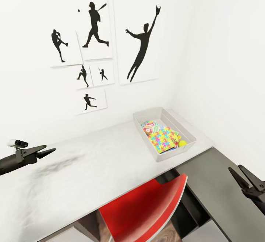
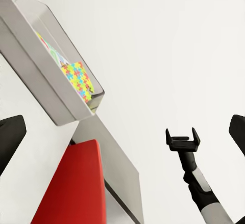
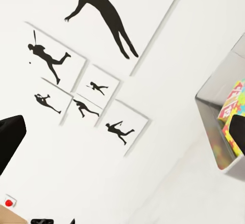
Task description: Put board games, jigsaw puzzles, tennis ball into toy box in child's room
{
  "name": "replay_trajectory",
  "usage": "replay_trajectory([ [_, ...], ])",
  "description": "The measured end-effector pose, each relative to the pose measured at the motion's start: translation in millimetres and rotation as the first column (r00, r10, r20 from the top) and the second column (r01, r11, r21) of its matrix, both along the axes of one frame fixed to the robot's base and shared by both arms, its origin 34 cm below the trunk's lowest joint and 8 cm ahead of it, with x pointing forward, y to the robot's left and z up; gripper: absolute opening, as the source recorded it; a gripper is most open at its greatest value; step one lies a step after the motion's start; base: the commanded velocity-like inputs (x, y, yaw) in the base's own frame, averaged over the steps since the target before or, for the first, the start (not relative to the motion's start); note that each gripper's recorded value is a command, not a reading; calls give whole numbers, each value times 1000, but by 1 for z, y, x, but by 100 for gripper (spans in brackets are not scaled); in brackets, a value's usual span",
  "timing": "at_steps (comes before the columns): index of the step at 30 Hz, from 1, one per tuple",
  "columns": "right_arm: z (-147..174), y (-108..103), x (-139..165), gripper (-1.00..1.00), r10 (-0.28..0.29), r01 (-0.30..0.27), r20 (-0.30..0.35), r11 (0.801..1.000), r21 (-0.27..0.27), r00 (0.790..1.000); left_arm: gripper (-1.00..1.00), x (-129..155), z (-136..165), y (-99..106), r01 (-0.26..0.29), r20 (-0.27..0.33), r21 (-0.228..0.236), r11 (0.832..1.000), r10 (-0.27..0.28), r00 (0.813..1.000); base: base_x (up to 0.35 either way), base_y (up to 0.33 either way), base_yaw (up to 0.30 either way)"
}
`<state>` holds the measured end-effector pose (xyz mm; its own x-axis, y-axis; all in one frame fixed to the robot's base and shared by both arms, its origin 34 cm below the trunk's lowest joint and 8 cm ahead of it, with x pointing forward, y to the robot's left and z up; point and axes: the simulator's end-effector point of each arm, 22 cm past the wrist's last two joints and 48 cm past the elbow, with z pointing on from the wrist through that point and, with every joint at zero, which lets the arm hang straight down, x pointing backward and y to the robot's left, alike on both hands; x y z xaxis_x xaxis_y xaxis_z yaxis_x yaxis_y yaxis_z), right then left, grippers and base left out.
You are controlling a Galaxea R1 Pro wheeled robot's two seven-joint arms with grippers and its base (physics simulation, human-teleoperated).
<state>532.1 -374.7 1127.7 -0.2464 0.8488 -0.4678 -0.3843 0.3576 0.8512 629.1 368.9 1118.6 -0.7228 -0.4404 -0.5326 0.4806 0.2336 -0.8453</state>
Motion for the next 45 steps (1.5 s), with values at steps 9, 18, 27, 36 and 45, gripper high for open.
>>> replay_trajectory([
  [9, 3, -1, -1, 100, -3, 3, 9, 1000, -1, 1000, 100, -1, 4, -1, 2, 10, 1, 1000, -2, 1000, -96, 30, 79],
  [18, 4, -3, -1, 100, -5, 5, 12, 1000, -6, 1000, 100, -1, 4, -1, 1, 13, 1, 1000, -1, 1000, -24, 9, 3],
  [27, 0, -5, -1, 100, -10, 10, 4, 1000, 1, 1000, 100, -1, 4, -1, 2, 12, 2, 1000, -2, 1000, 0, 0, 0],
  [36, -1, -7, -1, 100, -15, 15, -3, 1000, -2, 1000, 100, -1, 4, -2, 3, 12, 1, 1000, -3, 1000, 0, 0, 0],
  [45, -1, -7, -1, 100, -16, 16, -2, 1000, 2, 1000, 100, -2, 6, -2, 3, 16, 2, 1000, -3, 1000, -72, 21, -14],
])
